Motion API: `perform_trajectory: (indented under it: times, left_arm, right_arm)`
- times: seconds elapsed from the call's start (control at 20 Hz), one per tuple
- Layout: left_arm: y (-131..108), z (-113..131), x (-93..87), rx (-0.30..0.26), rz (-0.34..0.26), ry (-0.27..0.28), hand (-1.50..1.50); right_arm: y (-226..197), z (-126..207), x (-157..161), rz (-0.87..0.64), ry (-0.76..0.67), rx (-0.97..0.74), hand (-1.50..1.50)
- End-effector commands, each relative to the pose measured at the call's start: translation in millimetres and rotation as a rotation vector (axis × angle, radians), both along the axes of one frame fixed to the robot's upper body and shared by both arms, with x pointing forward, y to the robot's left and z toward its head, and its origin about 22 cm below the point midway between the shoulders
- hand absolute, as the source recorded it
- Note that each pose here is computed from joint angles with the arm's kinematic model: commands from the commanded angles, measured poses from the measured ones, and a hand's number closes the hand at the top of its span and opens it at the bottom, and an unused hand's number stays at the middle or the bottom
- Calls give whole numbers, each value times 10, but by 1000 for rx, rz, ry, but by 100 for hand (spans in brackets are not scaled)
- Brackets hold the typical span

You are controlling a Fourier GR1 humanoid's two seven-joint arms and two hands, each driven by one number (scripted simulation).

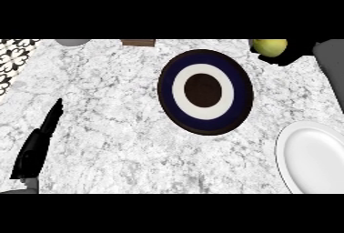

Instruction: Pick the lemon from the plate and place it in the plate

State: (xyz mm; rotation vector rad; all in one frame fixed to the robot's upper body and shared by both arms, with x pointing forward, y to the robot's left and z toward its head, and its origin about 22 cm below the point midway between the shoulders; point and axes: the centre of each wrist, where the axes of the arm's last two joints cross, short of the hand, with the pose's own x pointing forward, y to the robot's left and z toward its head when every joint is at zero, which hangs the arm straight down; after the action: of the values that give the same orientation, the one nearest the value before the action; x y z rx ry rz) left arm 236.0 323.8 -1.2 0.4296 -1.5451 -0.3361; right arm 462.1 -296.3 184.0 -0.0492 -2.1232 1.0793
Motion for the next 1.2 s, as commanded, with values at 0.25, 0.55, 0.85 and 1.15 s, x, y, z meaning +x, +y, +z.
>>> perform_trajectory:
  times: [0.25, 0.55, 0.85, 1.15]
  left_arm:
    - [43, -61, -67, 9, 41, 16, 0]
    - [99, -67, -121, 5, 29, -1, 0]
    - [102, -15, -103, -4, 47, 3, 0]
    - [-92, -56, -105, -11, 4, 5, 0]
  right_arm:
    - [930, -234, 89, 248, 114, -121, 150]
    - [1269, -509, 53, 301, 165, -202, 150]
    - [1563, -951, -67, 186, 386, -152, -150]
    - [1439, -860, 1, 189, 398, 45, -150]
